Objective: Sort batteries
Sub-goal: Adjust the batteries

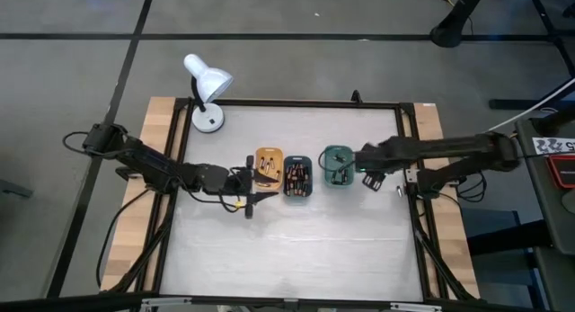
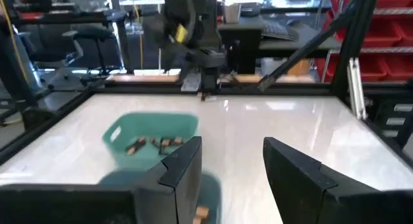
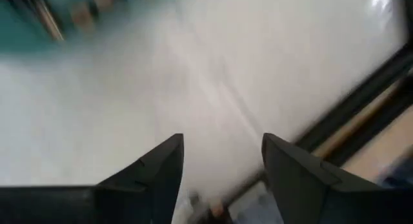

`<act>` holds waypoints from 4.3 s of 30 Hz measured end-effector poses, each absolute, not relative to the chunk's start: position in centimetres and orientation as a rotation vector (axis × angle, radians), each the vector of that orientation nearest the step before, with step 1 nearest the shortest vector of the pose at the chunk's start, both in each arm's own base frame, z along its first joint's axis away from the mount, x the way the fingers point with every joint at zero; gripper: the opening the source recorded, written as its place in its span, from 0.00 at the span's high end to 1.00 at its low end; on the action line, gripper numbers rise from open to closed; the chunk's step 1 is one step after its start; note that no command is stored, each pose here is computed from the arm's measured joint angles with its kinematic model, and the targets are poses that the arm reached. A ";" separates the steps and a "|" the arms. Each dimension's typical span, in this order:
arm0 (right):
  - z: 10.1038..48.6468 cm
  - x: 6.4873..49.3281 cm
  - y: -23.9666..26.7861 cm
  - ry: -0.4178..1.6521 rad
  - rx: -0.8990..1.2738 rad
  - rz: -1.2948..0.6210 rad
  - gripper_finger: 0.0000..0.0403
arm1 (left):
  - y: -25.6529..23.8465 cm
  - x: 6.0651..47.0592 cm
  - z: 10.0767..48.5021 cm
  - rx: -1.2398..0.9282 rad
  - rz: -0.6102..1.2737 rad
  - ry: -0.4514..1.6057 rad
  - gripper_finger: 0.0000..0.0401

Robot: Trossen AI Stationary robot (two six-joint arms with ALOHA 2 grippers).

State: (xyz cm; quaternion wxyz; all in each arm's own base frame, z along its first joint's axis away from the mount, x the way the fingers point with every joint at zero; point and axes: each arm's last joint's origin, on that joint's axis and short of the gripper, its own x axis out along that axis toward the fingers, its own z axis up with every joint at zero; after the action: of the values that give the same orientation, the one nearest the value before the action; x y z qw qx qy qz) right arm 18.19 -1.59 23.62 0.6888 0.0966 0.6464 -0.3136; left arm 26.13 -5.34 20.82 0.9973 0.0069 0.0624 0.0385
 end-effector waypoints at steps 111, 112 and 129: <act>17.4 15.7 4.6 1.305 0.863 -1.375 1.00 | 1.1 27.6 20.6 0.181 0.488 0.466 0.61; 17.3 15.7 4.8 1.271 0.841 -1.398 1.00 | 1.1 27.6 20.5 0.181 0.488 0.467 0.61; 14.0 16.2 8.2 0.925 0.775 -1.581 1.00 | 0.1 27.7 20.3 0.173 0.366 0.482 0.61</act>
State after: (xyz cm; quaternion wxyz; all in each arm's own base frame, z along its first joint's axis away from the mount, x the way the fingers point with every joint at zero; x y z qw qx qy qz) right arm 16.24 8.19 13.97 0.5450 0.3266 0.3898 -0.6666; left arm 27.70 0.15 20.35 0.9509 0.0851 0.2371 0.1800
